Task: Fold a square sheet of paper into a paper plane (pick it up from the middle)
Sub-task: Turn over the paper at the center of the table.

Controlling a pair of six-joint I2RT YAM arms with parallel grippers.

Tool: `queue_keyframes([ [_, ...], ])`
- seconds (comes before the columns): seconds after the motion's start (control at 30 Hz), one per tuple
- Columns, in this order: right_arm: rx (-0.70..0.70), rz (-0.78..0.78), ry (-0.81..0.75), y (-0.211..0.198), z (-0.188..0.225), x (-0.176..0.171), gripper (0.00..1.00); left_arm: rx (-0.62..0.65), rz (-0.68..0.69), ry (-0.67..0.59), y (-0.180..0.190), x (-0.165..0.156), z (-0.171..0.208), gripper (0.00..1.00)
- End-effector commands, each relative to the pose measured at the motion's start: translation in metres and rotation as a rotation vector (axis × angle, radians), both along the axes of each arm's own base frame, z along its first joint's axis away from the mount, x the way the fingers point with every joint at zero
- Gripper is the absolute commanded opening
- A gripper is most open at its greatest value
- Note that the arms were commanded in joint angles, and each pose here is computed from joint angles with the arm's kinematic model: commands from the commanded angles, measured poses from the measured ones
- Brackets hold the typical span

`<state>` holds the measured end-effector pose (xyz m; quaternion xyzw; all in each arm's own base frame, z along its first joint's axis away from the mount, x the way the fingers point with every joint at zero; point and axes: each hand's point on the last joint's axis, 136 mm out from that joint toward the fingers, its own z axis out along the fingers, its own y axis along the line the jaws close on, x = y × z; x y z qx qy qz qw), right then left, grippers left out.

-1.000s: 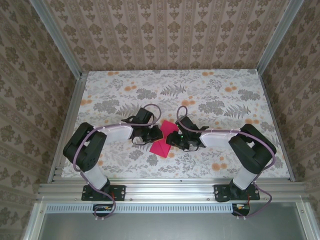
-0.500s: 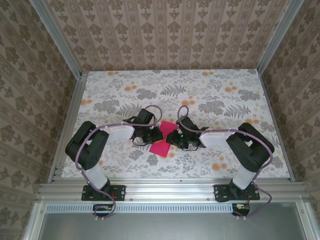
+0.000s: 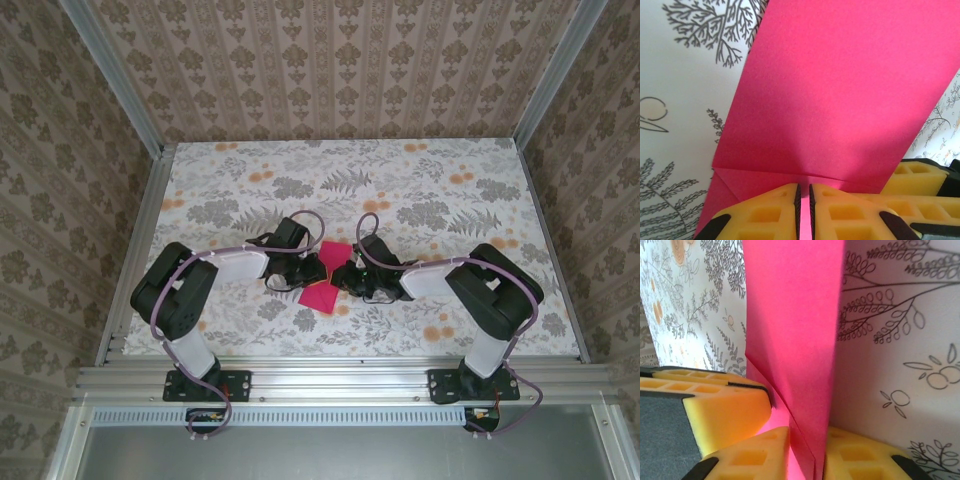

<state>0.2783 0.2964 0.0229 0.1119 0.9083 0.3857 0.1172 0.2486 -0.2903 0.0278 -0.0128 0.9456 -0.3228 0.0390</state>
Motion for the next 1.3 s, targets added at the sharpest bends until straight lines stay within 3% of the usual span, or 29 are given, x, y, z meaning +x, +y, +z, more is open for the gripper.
queue_keyframes([
  [0.0, 0.027, 0.005, 0.007, 0.001, -0.002, -0.003, 0.15, -0.005, -0.010, -0.024, -0.004, 0.001, 0.008, 0.16],
  [0.2, 0.011, 0.004, -0.031, -0.008, 0.014, -0.003, 0.07, -0.047, 0.018, -0.080, -0.005, 0.008, 0.034, 0.20],
  [0.33, -0.118, 0.017, -0.061, -0.034, 0.030, -0.010, 0.04, -0.033, 0.061, -0.155, 0.006, 0.013, 0.059, 0.23],
  [0.57, -0.705, 0.033, -0.222, -0.149, 0.111, -0.026, 0.05, 0.087, 0.212, -0.300, 0.063, 0.014, 0.094, 0.26],
  [0.67, -0.986, 0.038, -0.226, -0.199, 0.147, -0.034, 0.06, 0.125, 0.292, -0.331, 0.091, 0.010, 0.099, 0.29],
  [0.77, -1.185, 0.104, -0.177, -0.223, 0.162, -0.038, 0.05, 0.143, 0.374, -0.347, 0.115, 0.006, 0.102, 0.32],
  [0.9, -1.318, 0.243, -0.096, -0.212, 0.141, -0.035, 0.06, 0.159, 0.444, -0.368, 0.137, 0.001, 0.107, 0.34],
  [1.07, -1.431, 0.417, -0.054, -0.163, 0.104, -0.025, 0.05, 0.167, 0.468, -0.391, 0.148, -0.006, 0.118, 0.34],
  [1.27, -1.372, 0.529, 0.010, -0.082, 0.042, -0.023, 0.06, 0.174, 0.509, -0.416, 0.163, -0.013, 0.125, 0.36],
])
